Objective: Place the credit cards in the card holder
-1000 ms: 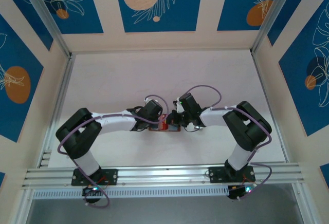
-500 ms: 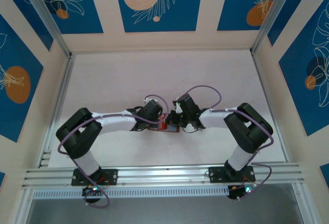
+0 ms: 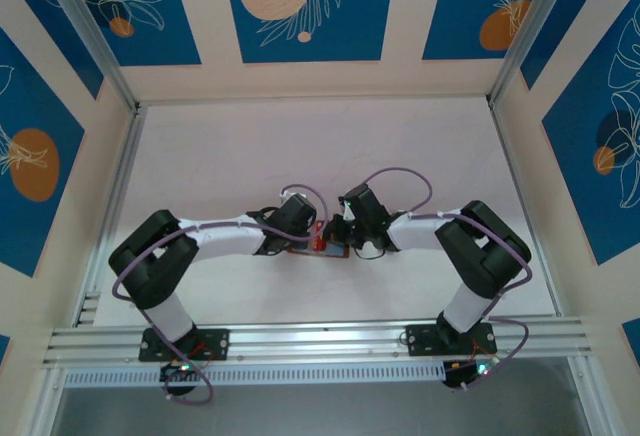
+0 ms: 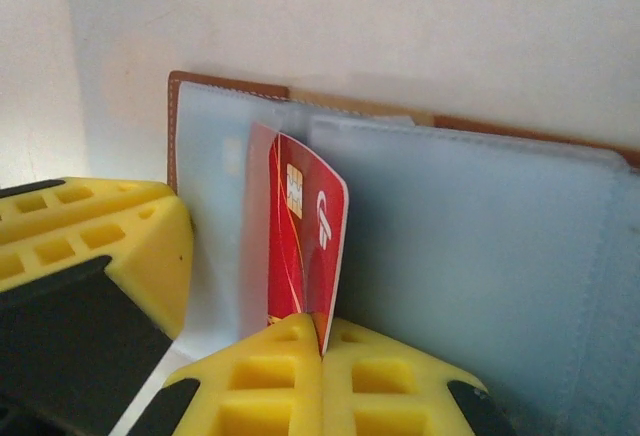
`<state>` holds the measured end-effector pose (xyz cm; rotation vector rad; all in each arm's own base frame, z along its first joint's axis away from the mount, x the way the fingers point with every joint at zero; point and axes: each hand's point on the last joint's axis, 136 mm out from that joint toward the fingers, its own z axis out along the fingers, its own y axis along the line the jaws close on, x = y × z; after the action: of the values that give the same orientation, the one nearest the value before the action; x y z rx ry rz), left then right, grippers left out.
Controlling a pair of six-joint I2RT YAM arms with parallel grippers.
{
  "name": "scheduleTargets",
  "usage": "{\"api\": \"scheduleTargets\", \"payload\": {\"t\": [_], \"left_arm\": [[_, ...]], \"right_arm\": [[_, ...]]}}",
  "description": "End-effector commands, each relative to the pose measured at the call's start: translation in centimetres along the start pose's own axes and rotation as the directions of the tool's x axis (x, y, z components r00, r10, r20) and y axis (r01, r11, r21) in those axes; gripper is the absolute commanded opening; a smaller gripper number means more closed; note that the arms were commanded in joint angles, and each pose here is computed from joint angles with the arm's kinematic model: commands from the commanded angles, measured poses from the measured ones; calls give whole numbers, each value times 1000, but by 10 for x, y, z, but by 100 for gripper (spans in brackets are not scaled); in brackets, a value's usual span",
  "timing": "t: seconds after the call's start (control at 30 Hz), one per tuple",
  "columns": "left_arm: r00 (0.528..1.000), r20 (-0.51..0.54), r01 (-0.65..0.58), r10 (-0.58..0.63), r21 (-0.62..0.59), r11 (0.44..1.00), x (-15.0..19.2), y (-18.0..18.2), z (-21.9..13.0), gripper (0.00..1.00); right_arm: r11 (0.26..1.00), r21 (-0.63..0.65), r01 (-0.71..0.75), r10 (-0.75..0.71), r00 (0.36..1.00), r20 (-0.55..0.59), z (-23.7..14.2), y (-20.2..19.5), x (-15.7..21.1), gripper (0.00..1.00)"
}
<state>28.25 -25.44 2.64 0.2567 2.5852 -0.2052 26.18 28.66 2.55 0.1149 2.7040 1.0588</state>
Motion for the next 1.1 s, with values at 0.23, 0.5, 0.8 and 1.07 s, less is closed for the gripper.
{"api": "scheduleTargets", "payload": {"t": [0.23,0.5,0.8,1.07], "left_arm": [[982,-189,-38,21,-86,996,57,29,16,16],[982,-188,-35,19,-86,996,58,29,16,16],[983,-185,-35,18,-87,996,59,30,16,16],[983,-183,-33,16,-85,996,59,30,17,16]], "right_arm": [[985,166,-55,59,998,-23,13,-38,18,0],[991,131,5,4,998,-68,24,-24,30,0],[984,149,96,-82,992,-98,1,-9,29,29],[969,201,141,-108,980,-166,-25,-4,33,34]]}}
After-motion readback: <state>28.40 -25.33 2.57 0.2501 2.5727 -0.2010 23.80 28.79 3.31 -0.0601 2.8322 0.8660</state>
